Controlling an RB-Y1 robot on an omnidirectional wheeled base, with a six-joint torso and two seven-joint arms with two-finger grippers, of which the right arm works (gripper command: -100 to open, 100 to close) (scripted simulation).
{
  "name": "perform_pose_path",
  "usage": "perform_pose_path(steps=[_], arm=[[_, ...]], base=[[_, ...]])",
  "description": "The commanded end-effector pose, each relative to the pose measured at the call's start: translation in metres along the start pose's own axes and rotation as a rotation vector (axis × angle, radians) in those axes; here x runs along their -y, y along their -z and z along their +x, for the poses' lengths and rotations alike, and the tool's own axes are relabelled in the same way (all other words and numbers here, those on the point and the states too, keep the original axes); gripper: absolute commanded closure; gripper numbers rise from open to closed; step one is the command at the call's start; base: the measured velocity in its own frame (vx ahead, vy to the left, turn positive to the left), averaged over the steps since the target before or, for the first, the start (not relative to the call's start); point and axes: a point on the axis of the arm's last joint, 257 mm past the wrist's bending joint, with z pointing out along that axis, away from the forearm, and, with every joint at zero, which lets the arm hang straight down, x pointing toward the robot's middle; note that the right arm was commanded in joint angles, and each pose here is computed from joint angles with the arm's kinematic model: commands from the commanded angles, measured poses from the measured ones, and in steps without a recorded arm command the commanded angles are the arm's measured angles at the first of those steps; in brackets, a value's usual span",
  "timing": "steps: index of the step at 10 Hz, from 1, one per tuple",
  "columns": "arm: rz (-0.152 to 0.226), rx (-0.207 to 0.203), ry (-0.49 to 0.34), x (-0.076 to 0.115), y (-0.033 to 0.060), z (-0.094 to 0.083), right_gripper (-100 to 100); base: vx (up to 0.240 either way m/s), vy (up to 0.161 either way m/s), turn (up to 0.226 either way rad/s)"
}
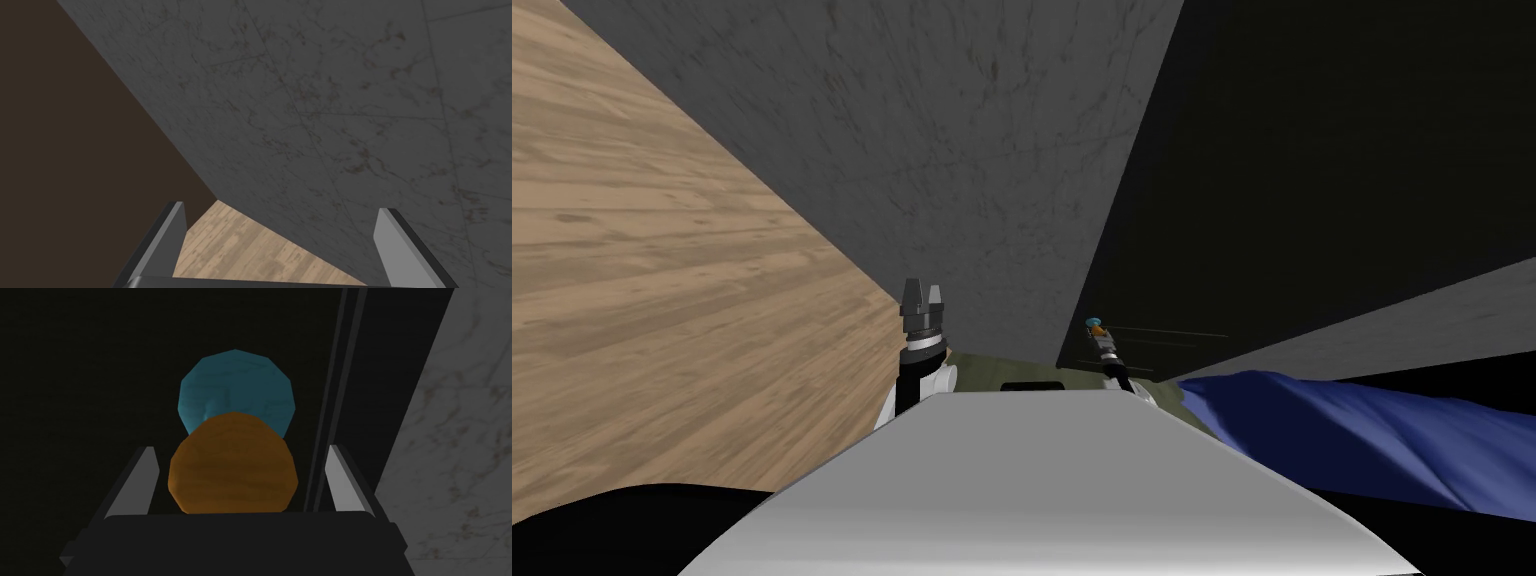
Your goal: Pull the door open
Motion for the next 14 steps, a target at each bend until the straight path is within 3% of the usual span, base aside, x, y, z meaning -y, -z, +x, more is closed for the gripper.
perform_pose_path(steps=[1,2,7,14], arm=[[0.0,0.0,0.0,0.0,0.0,0.0,-100],[0.0,0.0,0.0,0.0,0.0,0.0,100],[0.0,0.0,0.0,0.0,0.0,0.0,100],[0.009,0.001,-0.17,0.0014,-0.0007,-0.0001,100]], base=[[0.084,-0.023,0.02],[-0.012,0.003,-0.02],[-0.015,0.002,0.0],[-0.019,-0.009,0.026]])
